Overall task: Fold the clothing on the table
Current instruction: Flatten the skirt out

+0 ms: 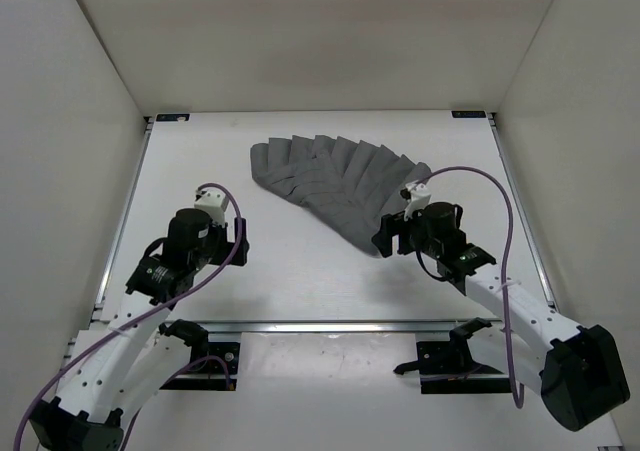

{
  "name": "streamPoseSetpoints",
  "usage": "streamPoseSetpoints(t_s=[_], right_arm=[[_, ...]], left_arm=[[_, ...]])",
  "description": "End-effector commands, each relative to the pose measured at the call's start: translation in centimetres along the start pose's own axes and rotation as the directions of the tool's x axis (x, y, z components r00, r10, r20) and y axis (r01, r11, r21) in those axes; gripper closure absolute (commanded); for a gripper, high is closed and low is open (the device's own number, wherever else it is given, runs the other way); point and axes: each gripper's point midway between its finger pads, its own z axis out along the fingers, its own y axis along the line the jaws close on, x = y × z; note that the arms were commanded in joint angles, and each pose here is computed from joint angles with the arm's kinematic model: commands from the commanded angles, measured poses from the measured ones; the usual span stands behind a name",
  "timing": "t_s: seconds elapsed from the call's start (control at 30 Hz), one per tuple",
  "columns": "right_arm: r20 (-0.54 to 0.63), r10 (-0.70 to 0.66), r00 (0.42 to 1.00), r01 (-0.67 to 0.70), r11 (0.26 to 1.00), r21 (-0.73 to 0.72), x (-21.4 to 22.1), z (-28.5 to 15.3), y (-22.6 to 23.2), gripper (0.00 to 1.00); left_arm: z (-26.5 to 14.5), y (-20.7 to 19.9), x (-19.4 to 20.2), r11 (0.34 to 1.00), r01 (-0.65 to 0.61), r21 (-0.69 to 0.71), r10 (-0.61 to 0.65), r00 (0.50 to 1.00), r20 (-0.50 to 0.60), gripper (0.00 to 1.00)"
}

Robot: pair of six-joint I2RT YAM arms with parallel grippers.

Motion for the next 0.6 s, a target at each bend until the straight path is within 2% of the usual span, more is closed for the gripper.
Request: streamPoseSetpoints(t_s=[0.0, 0.17, 0.27, 0.37, 0.57], right_arm=[[0.124, 0.005, 0.992, -0.003, 1.0, -0.019, -2.7, -0.4, 0.9, 0.24], [0.123, 0.13, 0.984, -0.131, 0.991, 0.004, -1.2, 0.1, 0.1, 0.22], [0.109, 0.158, 0.981, -0.16, 0.987, 0.004, -0.1, 0.6, 0.1, 0.22], [0.141, 0.195, 0.971, -0.19, 0.981, -0.046, -0.2, 0.9, 0.6, 0.19], [0.107, 0.211, 0.972, -0.207, 0.977, -0.052, 1.8, 2.5, 0.3, 0.17]], left_arm=[[-0.7, 0.3, -1.1, 1.0, 0.014, -0.013, -0.013, 0.997, 0.075, 0.01], [-0.4, -0.1, -0.7, 1.0, 0.004, 0.006, -0.004, 0.998, 0.056, 0.02], [0.1, 0.2, -0.4, 1.0, 0.002, 0.005, -0.002, 0.999, 0.036, 0.01], [-0.3, -0.3, -0.8, 0.999, -0.002, 0.033, 0.0, 0.998, 0.056, 0.02], [-1.0, 0.2, -1.5, 1.0, 0.021, 0.02, -0.023, 0.994, 0.108, 0.01]])
